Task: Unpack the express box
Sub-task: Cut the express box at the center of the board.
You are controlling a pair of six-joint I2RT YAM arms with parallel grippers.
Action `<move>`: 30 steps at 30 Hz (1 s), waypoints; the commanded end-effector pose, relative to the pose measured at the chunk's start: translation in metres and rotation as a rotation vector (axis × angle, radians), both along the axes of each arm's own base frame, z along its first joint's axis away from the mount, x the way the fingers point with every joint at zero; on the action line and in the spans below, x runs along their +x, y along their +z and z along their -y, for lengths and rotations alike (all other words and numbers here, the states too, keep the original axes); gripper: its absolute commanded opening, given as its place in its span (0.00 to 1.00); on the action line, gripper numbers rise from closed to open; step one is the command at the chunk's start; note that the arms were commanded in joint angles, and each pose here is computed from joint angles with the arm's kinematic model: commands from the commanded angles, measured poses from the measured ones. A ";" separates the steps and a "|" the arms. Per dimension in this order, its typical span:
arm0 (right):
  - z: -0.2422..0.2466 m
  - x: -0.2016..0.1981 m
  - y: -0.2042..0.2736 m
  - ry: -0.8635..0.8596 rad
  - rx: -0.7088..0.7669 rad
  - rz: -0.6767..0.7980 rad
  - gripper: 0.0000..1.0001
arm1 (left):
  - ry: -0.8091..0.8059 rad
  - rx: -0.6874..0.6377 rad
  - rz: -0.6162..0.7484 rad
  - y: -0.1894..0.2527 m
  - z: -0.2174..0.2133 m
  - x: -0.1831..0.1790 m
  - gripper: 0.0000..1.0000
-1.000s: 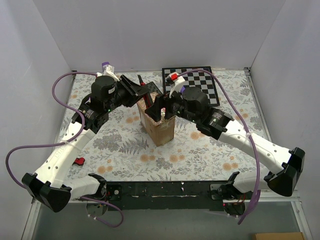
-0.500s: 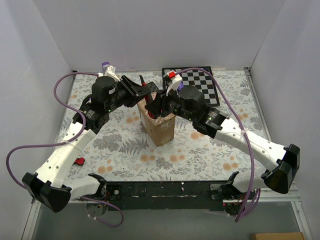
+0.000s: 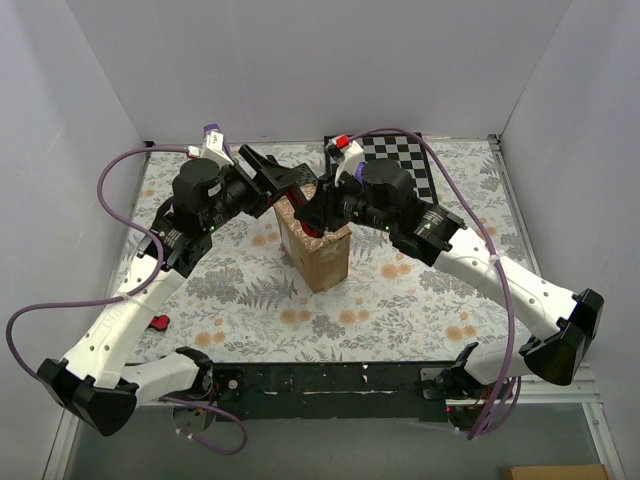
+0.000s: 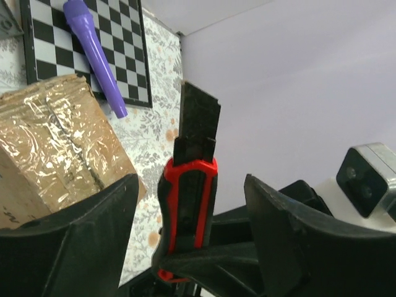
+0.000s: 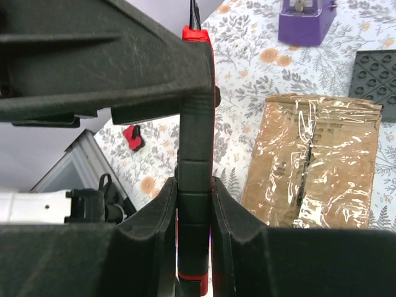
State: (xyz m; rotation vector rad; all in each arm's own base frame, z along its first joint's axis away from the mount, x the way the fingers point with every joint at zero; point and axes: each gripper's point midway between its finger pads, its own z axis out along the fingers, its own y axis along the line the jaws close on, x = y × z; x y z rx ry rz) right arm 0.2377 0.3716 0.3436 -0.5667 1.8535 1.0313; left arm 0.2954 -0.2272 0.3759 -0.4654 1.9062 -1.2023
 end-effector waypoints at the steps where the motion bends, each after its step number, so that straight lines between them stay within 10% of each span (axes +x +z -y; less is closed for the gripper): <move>1: 0.012 -0.017 0.034 0.105 0.007 0.013 0.01 | 0.005 0.010 0.057 0.007 -0.007 -0.008 0.74; 6: 0.030 -0.033 0.042 0.203 -0.019 -0.032 0.01 | 0.009 0.029 0.160 0.014 -0.017 -0.019 0.98; 15: 0.043 -0.066 0.044 0.376 0.014 -0.137 0.01 | -0.231 -0.070 0.497 0.043 0.001 -0.069 0.95; 30: 0.055 -0.089 0.042 0.528 0.122 -0.227 0.01 | -0.459 -0.116 0.583 0.021 0.021 -0.101 0.88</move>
